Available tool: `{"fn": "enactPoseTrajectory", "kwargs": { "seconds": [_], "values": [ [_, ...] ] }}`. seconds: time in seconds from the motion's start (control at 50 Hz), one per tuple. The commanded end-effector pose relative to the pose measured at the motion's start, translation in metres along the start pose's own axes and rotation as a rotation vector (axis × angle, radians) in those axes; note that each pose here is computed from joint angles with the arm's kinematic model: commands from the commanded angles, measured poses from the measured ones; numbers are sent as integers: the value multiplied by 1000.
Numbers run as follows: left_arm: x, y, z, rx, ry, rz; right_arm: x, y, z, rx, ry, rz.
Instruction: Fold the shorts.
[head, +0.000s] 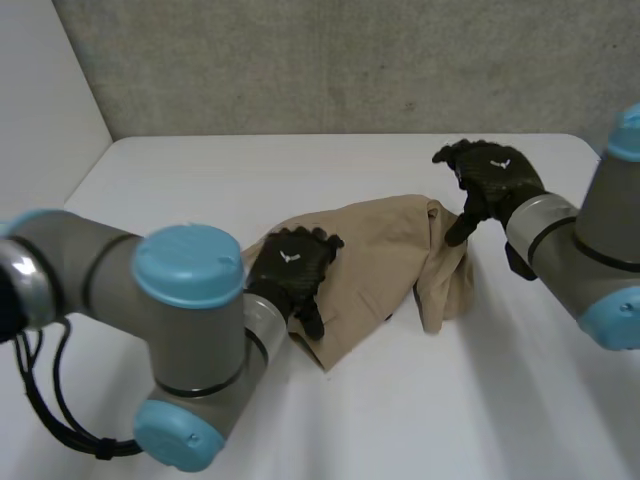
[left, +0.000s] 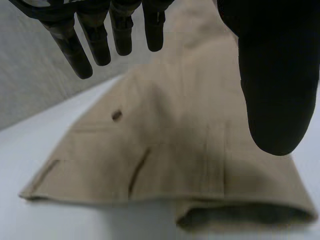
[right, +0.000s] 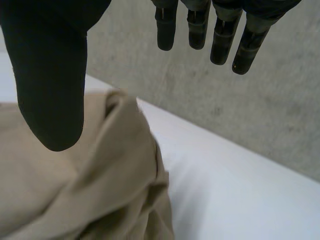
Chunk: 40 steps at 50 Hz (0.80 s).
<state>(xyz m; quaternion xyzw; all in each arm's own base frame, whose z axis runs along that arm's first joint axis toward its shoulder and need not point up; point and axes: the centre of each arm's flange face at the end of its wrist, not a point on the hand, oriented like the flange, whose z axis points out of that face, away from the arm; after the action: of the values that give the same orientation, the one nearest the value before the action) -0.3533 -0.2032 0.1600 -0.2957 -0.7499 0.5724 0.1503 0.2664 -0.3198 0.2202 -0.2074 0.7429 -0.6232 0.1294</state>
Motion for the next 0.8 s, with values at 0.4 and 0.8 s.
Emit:
{"fn": "enactPoseTrajectory", "kwargs": {
  "seconds": [0.4,0.8],
  "values": [
    [-43,-91,-37,233,-149,70,-6,-53,-39,127,-27,-173],
    [-79,-170,-123,514,-217,-116,-10,-129,-103,321,4,-290]
  ]
}}
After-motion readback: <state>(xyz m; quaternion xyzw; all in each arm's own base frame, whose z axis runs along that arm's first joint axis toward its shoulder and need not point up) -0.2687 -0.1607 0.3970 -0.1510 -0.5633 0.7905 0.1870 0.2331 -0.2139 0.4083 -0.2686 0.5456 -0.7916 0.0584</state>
